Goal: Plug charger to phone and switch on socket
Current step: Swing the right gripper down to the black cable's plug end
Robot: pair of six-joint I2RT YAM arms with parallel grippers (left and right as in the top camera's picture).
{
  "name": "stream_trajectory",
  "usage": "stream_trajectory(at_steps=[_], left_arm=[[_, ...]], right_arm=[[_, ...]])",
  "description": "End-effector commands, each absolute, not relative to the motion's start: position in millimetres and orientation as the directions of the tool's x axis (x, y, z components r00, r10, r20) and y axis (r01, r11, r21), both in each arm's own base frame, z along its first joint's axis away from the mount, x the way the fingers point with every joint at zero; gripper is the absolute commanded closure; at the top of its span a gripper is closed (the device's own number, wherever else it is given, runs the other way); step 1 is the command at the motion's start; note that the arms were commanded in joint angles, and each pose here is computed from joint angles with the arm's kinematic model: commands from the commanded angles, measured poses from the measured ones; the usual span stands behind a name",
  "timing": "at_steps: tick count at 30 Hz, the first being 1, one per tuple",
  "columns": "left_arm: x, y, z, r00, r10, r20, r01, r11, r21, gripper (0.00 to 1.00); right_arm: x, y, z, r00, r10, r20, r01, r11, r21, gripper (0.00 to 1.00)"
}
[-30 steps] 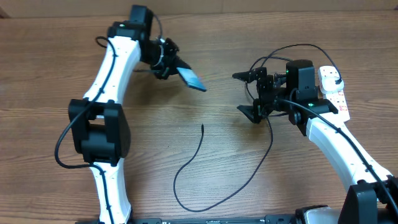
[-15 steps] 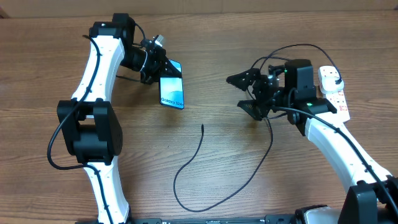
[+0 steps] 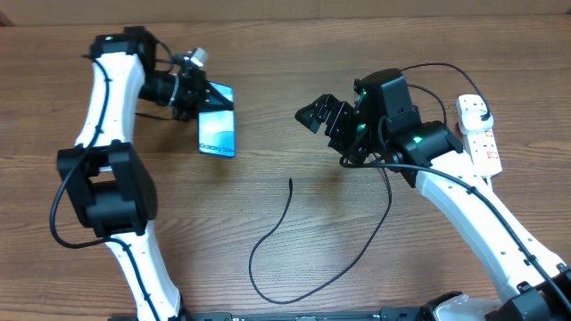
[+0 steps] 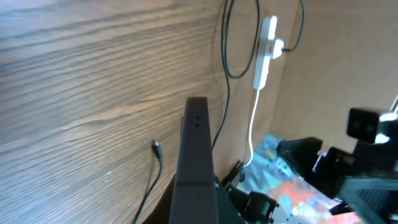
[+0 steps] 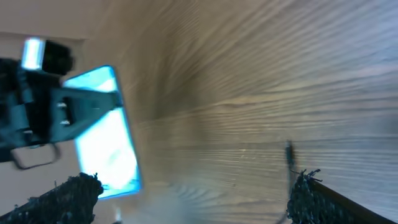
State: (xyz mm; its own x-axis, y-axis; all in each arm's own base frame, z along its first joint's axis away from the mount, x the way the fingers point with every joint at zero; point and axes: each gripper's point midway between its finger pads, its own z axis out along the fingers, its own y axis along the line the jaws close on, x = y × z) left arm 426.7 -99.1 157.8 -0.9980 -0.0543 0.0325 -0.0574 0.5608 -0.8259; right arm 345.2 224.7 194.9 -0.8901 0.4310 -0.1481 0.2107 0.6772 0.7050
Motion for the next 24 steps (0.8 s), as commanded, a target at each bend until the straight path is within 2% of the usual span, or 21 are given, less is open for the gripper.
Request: stream_trajectory(at_steps=[1,10,18,24], left_arm=[[429,-90,185,-0.997,-0.076,-0.036,-0.010,0.528,-0.849,0.96],[429,-82,184,-0.995,-0.086,-0.041,-0.011,0.532,-0.847,0.96],[429,-81,184,-0.995,-0.081,-0.051,0.000,0.535,-0.845,0.96],[429,-75,179,-0.995,-0.083,-0.049,-0.006,0.564,-0.826,0.96]], right_arm=[[343,225,185,-0.890,0.409,-0.204,0.198,0.747,0.635,0.00],[317,244,114,-0.939,0.297,-0.174,0.202,0.884,0.422,0.00],[301,255,53,-0.969,0.214,-0.126,0.173,0.947,0.272,0.00],[293,258,40,-0.976,0.192,-0.101,0.163,0.957,0.238,0.00]])
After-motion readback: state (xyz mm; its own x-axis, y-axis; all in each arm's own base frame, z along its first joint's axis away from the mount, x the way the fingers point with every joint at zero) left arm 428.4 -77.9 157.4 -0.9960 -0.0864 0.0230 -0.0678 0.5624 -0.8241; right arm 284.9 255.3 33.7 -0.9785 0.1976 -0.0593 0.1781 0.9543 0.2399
